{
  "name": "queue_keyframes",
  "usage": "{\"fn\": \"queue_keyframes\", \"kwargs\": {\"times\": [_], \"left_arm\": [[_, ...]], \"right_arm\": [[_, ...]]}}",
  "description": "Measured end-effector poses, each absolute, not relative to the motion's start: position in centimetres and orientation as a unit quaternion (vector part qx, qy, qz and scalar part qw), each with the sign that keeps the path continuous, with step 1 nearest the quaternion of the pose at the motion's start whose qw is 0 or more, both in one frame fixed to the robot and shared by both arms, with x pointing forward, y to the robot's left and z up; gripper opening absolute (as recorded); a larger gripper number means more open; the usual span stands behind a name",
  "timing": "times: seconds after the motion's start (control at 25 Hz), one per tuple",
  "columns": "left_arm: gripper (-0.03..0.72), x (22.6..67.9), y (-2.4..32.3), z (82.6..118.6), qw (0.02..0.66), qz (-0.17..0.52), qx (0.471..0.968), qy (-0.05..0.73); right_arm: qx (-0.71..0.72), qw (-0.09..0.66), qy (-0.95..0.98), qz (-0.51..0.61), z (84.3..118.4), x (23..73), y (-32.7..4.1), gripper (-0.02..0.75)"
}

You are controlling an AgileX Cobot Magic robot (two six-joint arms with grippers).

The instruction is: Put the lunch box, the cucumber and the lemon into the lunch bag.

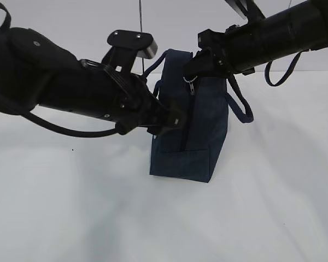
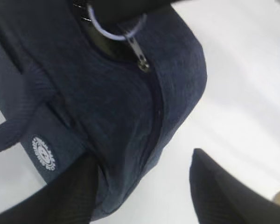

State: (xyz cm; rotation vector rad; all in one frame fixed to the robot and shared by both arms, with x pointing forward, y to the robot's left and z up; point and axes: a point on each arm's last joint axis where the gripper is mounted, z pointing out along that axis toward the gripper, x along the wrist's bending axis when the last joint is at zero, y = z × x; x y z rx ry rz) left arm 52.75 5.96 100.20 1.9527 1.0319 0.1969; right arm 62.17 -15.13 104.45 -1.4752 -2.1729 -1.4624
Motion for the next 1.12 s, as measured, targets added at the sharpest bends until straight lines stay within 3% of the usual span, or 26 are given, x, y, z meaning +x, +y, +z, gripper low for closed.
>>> {"fn": "queue_keyframes", "kwargs": {"times": [0.24,0.48,0.8,1.12], "left_arm": [[0.448,54.5,8.6,100.9,0.484,-0.022,0.711,0.510],[0.445,55.6,10.2,101.3,0.508,-0.065,0.664,0.545],[0.445,55.9,9.4,99.6,0.509,-0.135,0.634,0.566],[0.445,57.0,8.9,99.8,0.517,-0.135,0.632,0.561]], "right_arm": [[-0.489,0.067,-0.721,-0.485,104.5,62.2,-15.1,0.007],[-0.491,0.070,-0.719,-0.487,104.5,62.1,-15.1,0.007],[-0.490,0.071,-0.715,-0.493,104.6,62.1,-15.1,0.007],[-0.486,0.076,-0.717,-0.494,104.6,62.0,-15.0,0.007]]}}
